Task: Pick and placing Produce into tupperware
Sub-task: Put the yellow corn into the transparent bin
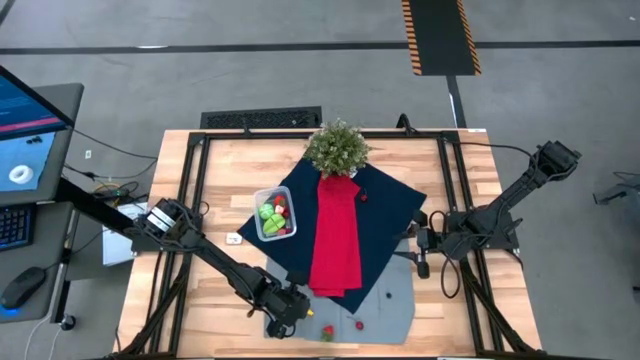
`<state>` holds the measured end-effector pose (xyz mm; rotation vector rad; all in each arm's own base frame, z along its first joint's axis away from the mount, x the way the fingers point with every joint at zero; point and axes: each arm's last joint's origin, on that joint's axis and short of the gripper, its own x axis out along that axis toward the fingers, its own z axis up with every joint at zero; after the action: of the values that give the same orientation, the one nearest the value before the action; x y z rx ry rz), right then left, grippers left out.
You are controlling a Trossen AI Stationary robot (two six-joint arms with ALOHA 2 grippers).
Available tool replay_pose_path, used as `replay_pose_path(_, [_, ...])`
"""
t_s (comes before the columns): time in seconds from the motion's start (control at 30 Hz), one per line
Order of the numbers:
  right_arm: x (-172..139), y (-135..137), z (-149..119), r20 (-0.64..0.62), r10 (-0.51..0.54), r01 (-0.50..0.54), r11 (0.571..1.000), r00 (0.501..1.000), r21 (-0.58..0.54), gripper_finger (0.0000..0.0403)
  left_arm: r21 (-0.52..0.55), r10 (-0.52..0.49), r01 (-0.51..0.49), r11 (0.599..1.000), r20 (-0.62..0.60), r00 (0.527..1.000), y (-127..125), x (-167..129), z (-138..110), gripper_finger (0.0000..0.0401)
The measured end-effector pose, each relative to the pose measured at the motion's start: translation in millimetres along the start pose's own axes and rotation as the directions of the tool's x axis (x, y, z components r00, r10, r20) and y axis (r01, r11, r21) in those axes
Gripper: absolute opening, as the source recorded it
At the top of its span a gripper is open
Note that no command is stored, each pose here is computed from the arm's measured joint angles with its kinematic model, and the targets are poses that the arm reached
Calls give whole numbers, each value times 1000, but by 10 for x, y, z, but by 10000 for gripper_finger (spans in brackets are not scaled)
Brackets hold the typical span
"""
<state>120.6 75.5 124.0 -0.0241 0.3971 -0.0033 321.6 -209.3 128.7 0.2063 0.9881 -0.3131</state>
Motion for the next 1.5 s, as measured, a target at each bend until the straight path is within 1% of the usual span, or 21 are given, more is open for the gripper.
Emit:
replay_pose_path(0.1, [0,0,0,0,0,0,1000,1000,0,225,2,2,-2,1000,-20,1000,-2,-20,25,35])
replay_pose_path(0.3, [0,0,0,0,0,0,1000,1000,0,225,-3,9,-9,1000,-32,999,-18,-46,56,48])
replay_pose_path(0.4, [0,0,0,0,0,0,1000,1000,0,225,-1,38,-38,999,-33,999,-24,-64,78,47])
replay_pose_path(0.47, [0,0,0,0,0,0,1000,1000,0,225,-10,76,-76,997,-42,996,-17,-93,113,41])
replay_pose_path(0.57, [0,0,0,0,0,0,1000,1000,0,225,-41,161,-163,986,-61,985,6,-149,169,29])
replay_pose_path(0.63, [0,0,0,0,0,0,1000,1000,0,225,-46,220,-224,974,-80,972,26,-185,189,24])
replay_pose_path(0.73, [0,0,0,0,0,0,1000,1000,0,225,-24,306,-310,951,-107,946,50,-243,207,22])
replay_pose_path(0.8, [0,0,0,0,0,0,1000,1000,0,225,-24,346,-352,936,-133,929,78,-317,193,22])
replay_pose_path(0.9, [0,0,0,0,0,0,1000,1000,0,225,-92,392,-407,909,-148,908,169,-482,207,24])
replay_pose_path(1.03, [0,0,0,0,0,0,1000,1000,0,225,-155,475,-493,856,-141,869,256,-741,218,22])
replay_pose_path(1.07, [0,0,0,0,0,0,1000,1000,0,225,-168,499,-516,840,-135,856,268,-809,218,22])
replay_pose_path(1.2, [0,0,0,0,0,0,1000,1000,0,225,-270,596,-612,743,-150,789,372,-1069,131,23])
replay_pose_path(1.27, [0,0,0,0,0,0,1000,1000,0,225,-300,614,-631,715,-161,773,446,-1148,47,24])
replay_pose_path(1.37, [0,0,0,0,0,0,1000,1000,0,225,-360,622,-641,678,-184,761,589,-1260,-125,23])
replay_pose_path(1.43, [0,0,0,0,0,0,1000,1000,0,225,-413,617,-632,655,-190,764,690,-1337,-264,23])
replay_pose_path(1.5, [0,0,0,0,0,0,1000,1000,0,225,-464,613,-607,645,-160,773,775,-1403,-384,25])
